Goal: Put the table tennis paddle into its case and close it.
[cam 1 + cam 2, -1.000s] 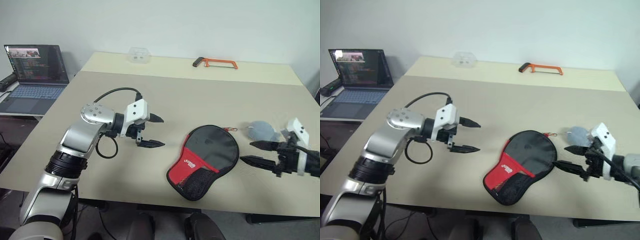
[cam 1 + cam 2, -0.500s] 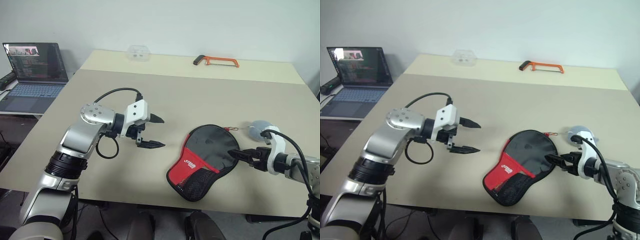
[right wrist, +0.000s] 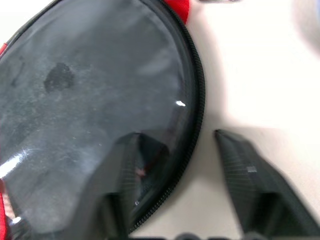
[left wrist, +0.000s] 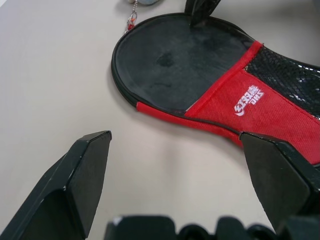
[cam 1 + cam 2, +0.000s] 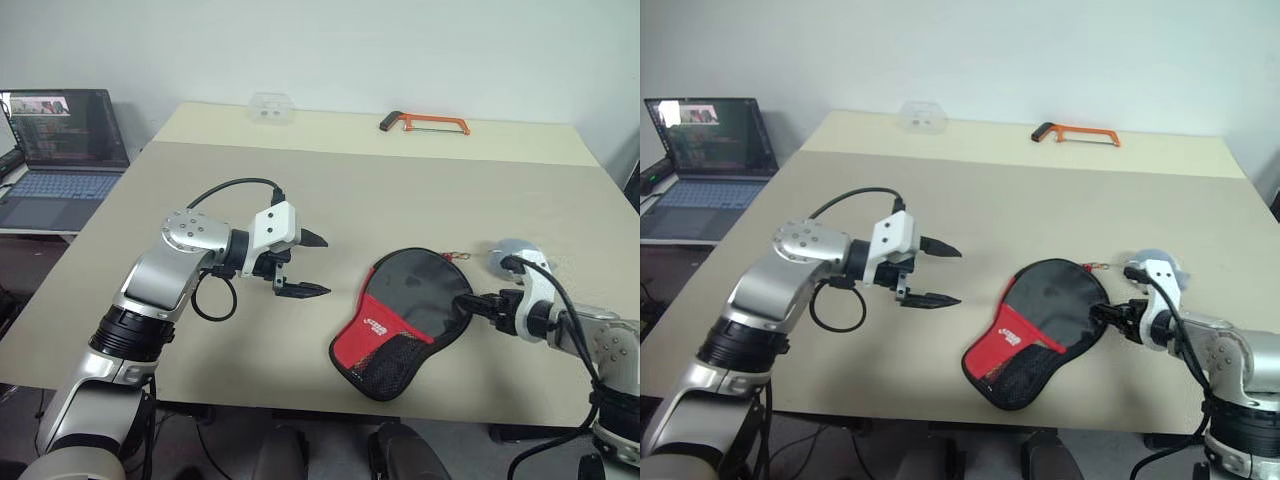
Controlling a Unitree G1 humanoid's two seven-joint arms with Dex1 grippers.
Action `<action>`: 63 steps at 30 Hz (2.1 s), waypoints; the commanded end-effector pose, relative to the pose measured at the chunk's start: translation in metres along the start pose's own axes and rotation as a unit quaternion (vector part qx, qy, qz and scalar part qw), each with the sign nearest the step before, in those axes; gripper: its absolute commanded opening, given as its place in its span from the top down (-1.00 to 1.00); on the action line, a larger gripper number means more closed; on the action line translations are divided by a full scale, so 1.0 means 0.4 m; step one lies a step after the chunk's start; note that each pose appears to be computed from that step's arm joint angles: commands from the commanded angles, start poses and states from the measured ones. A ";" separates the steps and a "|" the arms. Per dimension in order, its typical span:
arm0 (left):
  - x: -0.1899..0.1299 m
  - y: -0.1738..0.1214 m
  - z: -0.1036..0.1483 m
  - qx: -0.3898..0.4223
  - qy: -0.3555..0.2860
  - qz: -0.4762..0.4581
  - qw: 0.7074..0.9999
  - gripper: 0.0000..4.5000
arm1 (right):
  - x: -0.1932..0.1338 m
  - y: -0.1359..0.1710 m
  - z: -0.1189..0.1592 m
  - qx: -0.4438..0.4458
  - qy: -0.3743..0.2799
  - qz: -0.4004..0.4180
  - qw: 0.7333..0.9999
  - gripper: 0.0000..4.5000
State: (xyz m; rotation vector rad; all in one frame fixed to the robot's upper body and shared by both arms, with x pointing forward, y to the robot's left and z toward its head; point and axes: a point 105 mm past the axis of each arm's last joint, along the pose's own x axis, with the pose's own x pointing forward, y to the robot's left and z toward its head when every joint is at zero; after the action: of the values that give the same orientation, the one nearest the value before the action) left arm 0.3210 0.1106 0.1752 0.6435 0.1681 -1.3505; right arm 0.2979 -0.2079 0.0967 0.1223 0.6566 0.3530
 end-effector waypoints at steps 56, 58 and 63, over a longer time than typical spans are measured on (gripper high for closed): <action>-0.005 0.010 0.019 0.024 0.011 0.031 0.999 -1.00 | 0.131 0.210 0.139 -0.401 -0.100 0.117 0.903 0.99; -0.004 0.009 0.018 0.024 0.011 0.030 0.999 -1.00 | 0.137 0.205 0.146 -0.398 -0.101 0.111 0.905 0.99; -0.004 0.008 0.011 0.024 0.016 0.032 0.999 -1.00 | 0.154 0.166 0.159 -0.408 -0.090 0.084 0.905 0.99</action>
State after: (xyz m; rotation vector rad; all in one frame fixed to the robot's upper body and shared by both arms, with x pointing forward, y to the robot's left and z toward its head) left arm 0.3226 0.1115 0.1733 0.6761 0.1789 -1.2930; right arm 0.3542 -0.1135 0.1125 -0.5502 0.3157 0.8107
